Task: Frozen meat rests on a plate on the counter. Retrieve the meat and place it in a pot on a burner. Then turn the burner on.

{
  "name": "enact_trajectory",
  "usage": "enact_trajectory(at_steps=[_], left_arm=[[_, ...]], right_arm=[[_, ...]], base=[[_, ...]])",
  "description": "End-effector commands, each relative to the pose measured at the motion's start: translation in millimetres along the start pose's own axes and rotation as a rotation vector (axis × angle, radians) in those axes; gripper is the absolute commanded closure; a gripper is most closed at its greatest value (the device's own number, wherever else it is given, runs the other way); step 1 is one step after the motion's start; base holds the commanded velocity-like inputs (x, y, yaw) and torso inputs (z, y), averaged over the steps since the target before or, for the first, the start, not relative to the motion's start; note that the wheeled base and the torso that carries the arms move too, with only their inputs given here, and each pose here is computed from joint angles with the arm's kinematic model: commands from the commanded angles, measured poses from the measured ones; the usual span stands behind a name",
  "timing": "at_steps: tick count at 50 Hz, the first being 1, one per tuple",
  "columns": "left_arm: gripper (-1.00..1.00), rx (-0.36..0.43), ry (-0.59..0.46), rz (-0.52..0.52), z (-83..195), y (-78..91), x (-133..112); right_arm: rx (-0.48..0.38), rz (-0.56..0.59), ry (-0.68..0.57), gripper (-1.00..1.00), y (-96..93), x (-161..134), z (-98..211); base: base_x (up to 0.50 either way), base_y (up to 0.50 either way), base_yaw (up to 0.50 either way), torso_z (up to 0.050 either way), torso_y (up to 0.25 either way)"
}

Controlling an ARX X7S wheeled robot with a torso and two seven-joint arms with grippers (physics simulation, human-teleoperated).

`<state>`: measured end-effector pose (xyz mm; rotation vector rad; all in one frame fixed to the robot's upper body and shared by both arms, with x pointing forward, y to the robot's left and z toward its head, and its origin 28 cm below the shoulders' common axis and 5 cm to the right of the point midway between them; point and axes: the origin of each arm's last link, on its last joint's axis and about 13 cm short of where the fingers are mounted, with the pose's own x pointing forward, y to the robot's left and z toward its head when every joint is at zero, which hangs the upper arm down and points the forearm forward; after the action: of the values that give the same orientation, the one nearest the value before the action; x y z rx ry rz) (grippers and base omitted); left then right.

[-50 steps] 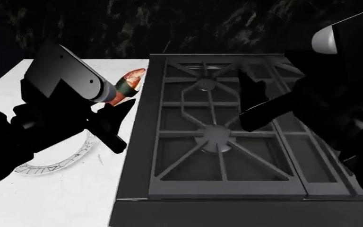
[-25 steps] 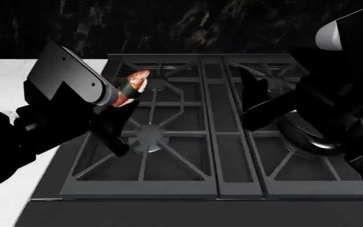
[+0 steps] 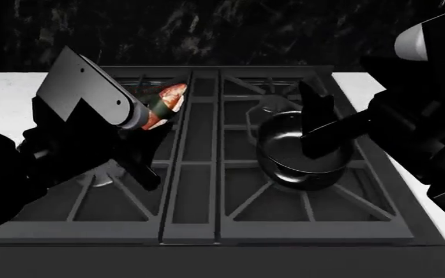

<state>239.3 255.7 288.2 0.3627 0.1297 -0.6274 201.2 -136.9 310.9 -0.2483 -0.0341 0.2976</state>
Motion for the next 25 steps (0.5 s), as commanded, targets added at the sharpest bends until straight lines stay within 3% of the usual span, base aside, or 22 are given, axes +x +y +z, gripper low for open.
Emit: enact_trajectory(at_steps=[1,11,25], left_arm=[[1.00,0.003,-0.007,0.000,1.8,-0.2,-0.2],[1.00,0.002,-0.006,-0.005,1.2,-0.1,0.7],[1.00,-0.025,-0.030,-0.043,6.2,3.2,9.1]], right_arm=[[0.001,0.002,-0.003,-1.00,-0.2,0.6,0.4],[-0.007,0.009,-0.007,-1.00,0.6,1.2,0.3],[-0.006,0.010,-0.010,-1.00,1.5,2.1,-0.4]], base=[[0.00,-0.50,0.00,0.000,0.000],[0.00,-0.47,0.00,0.000,0.000],[0.00,0.00,0.00,0.000,0.000]])
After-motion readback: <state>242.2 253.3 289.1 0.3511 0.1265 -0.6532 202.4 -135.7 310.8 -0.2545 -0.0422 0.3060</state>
